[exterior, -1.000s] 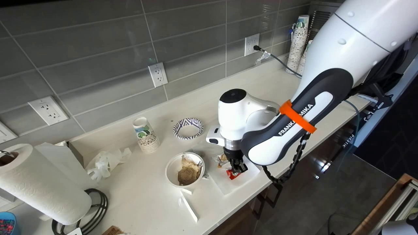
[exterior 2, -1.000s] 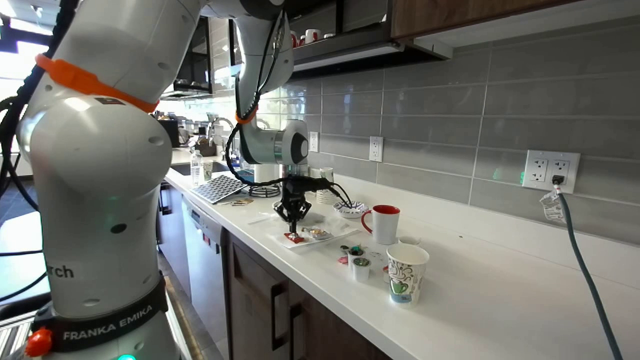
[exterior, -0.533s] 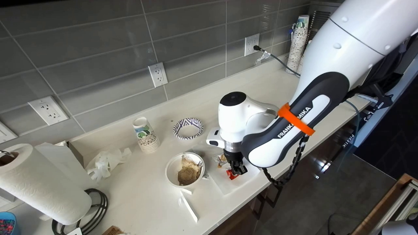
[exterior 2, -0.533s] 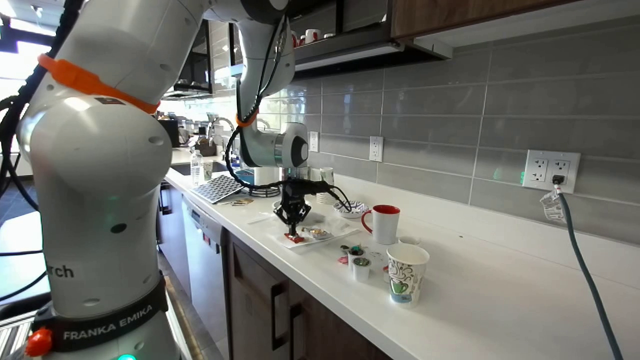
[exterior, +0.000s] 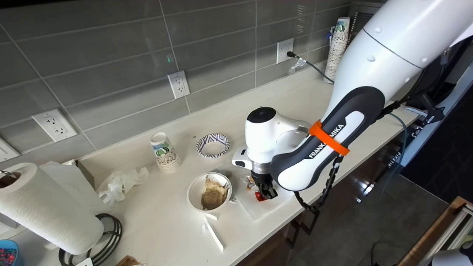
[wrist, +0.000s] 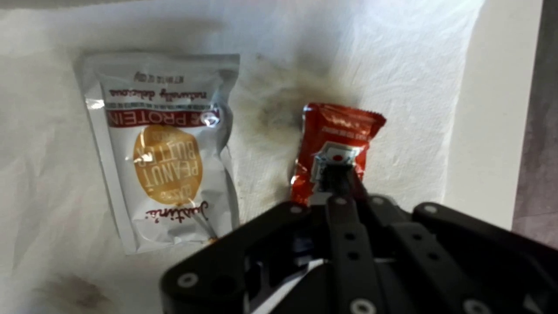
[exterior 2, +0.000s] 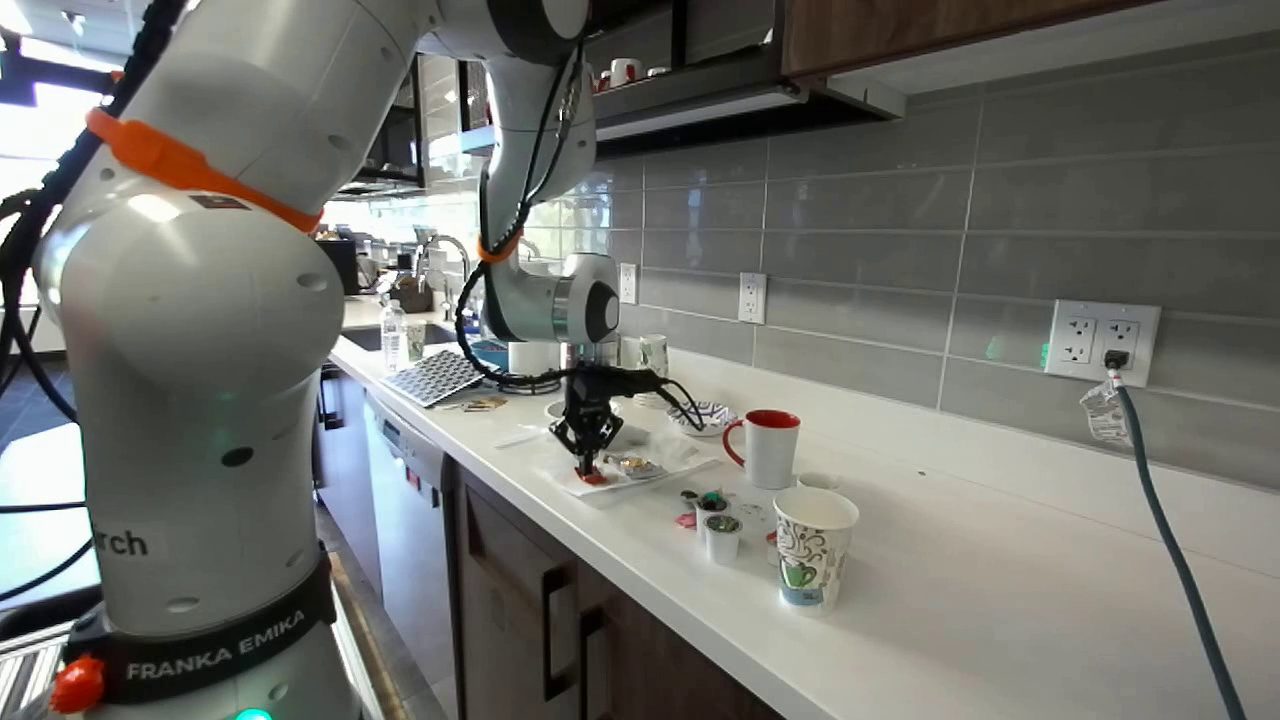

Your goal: Press down the sachet

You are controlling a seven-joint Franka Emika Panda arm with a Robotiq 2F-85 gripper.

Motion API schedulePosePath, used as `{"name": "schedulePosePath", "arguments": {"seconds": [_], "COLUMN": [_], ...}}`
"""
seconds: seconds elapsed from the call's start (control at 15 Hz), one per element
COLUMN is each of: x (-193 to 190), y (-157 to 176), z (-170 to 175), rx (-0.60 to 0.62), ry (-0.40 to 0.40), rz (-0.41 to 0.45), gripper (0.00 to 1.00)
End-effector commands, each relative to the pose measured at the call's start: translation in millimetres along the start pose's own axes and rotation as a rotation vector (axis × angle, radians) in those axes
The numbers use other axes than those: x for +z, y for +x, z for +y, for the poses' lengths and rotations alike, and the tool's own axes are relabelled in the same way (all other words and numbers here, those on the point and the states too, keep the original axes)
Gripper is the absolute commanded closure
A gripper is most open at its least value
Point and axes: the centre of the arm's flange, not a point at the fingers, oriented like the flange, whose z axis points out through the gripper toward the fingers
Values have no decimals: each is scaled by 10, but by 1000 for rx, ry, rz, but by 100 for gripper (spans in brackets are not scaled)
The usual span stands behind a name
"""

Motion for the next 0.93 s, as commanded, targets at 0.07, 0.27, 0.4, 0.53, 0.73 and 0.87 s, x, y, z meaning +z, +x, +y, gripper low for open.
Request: {"name": "schedulePosePath", "arguments": {"seconds": [0.07, 0.27, 0.4, 0.53, 0.73, 0.87], "x": [106, 5, -82, -155, -211, -184], "y": [50, 33, 17, -1, -43, -63], "z": [38, 37, 31, 37, 59, 86], "rx": [6, 0, -8, -13, -12, -10], "ry": [-19, -31, -38, -50, -68, -69], "rz": [-2, -13, -28, -40, -49, -42], "gripper": [100, 100, 100, 100, 100, 100]}}
